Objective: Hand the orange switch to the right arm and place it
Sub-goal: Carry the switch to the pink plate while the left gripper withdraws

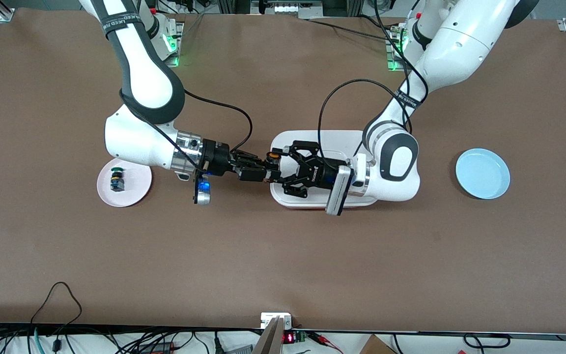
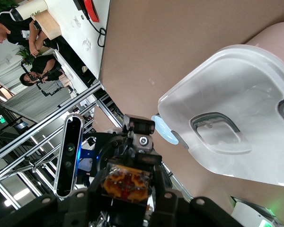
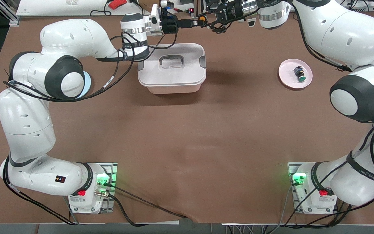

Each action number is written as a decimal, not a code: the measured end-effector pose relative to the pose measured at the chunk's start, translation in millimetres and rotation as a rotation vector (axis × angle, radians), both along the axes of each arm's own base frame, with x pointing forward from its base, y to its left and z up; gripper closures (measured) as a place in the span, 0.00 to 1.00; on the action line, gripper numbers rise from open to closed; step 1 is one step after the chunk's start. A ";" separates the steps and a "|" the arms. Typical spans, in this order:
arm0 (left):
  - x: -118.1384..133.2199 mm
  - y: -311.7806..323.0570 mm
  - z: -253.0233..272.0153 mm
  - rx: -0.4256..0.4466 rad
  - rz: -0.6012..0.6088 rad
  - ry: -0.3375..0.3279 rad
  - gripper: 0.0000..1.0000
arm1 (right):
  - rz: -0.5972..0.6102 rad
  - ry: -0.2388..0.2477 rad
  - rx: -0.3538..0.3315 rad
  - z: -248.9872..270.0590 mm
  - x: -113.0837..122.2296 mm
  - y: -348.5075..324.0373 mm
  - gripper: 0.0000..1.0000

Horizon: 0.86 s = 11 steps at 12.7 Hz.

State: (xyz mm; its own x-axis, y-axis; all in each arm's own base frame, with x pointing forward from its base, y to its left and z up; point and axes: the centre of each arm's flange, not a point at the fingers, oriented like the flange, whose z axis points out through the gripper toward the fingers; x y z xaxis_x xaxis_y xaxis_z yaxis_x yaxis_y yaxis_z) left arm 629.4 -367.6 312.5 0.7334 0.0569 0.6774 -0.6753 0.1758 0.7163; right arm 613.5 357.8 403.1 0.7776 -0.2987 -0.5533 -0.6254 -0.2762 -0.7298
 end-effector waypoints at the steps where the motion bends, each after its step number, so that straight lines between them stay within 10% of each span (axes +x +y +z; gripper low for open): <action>1: 4.3 7.1 1.0 -0.003 0.009 -0.002 0.16 | 0.000 0.000 -0.001 -0.1 0.1 -0.2 0.56; 5: 20.3 46.7 6.5 -0.030 -0.012 0.075 0.00 | -0.006 -0.001 0.001 2.3 2.2 -2.3 0.56; 11: 21.5 114.4 48.1 0.295 -0.247 0.318 0.00 | 0.078 -0.047 -0.094 19.4 26.7 -50.0 0.56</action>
